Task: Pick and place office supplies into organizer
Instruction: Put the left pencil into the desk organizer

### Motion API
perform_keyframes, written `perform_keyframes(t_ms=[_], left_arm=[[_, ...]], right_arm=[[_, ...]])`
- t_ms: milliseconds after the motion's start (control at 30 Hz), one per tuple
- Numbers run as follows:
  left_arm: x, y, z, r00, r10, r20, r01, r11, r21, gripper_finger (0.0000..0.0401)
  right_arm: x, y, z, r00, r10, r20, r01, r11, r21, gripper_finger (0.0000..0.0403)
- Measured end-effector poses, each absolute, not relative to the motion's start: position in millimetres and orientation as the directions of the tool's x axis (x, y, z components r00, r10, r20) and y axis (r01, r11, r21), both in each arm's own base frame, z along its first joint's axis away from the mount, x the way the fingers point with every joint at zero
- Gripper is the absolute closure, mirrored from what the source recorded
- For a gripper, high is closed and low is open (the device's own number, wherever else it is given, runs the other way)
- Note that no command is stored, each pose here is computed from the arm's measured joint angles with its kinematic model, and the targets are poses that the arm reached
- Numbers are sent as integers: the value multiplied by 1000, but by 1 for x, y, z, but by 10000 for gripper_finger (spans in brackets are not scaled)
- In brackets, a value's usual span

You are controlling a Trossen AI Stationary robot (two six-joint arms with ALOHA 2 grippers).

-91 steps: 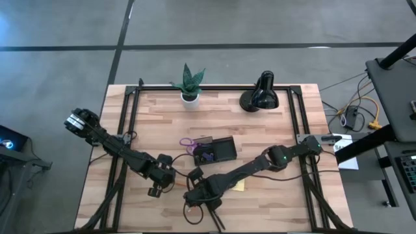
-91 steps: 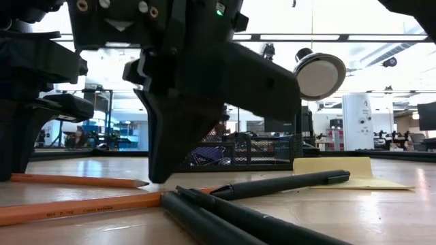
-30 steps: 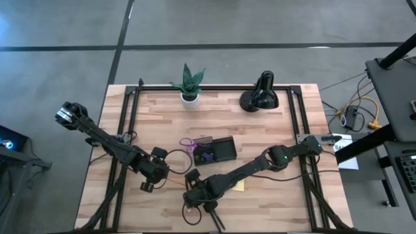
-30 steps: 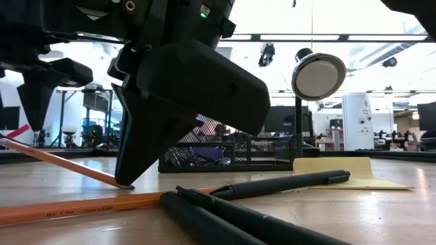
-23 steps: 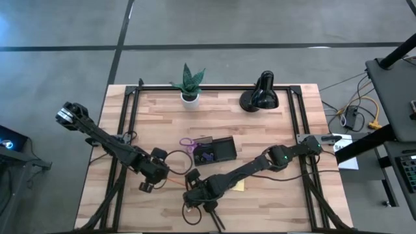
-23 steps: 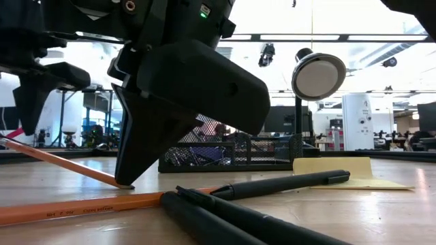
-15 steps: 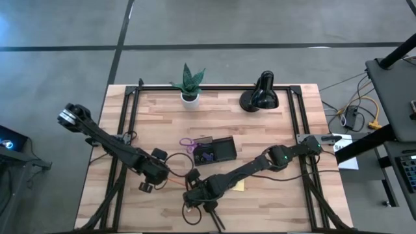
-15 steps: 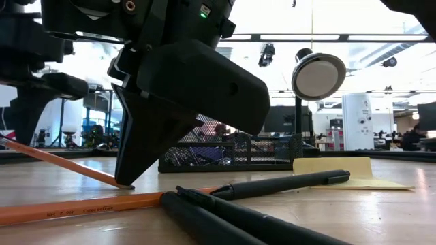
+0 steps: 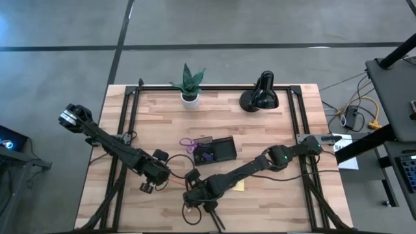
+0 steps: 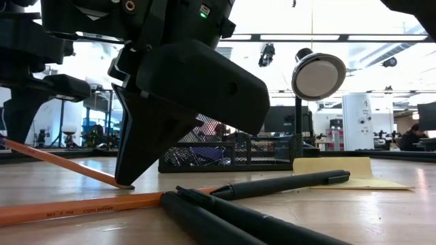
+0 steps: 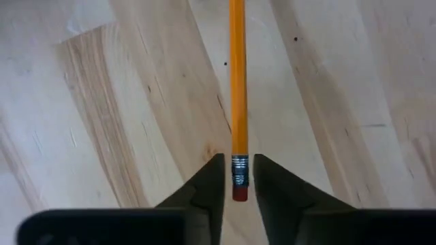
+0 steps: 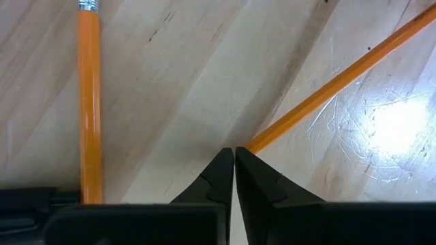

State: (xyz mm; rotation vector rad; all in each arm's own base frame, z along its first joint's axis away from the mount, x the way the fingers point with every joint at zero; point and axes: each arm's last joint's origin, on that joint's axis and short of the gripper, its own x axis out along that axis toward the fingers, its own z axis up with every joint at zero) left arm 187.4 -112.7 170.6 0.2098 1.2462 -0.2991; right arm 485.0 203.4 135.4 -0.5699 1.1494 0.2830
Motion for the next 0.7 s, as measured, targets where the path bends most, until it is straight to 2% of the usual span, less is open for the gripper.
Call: perform_keyframes(t_ms=[233, 500, 600, 700], left_arm=[[187, -113, 171, 287, -108, -952, 335, 942, -5, 386], [186, -112, 170, 278, -102, -955, 334, 943, -4, 394], [185, -111, 172, 264, -84, -961, 330, 944, 7, 394], [186, -110, 180, 261, -36, -965, 320, 946, 51, 394]], right_arm=[[485, 203, 135, 395, -75, -916, -490, 826, -278, 394], [487, 207, 147, 421, -58, -905, -480, 833, -277, 394], [486, 208, 164, 441, -77, -894, -429, 857, -286, 394], [481, 208, 182, 469, -169, -867, -309, 888, -340, 394]])
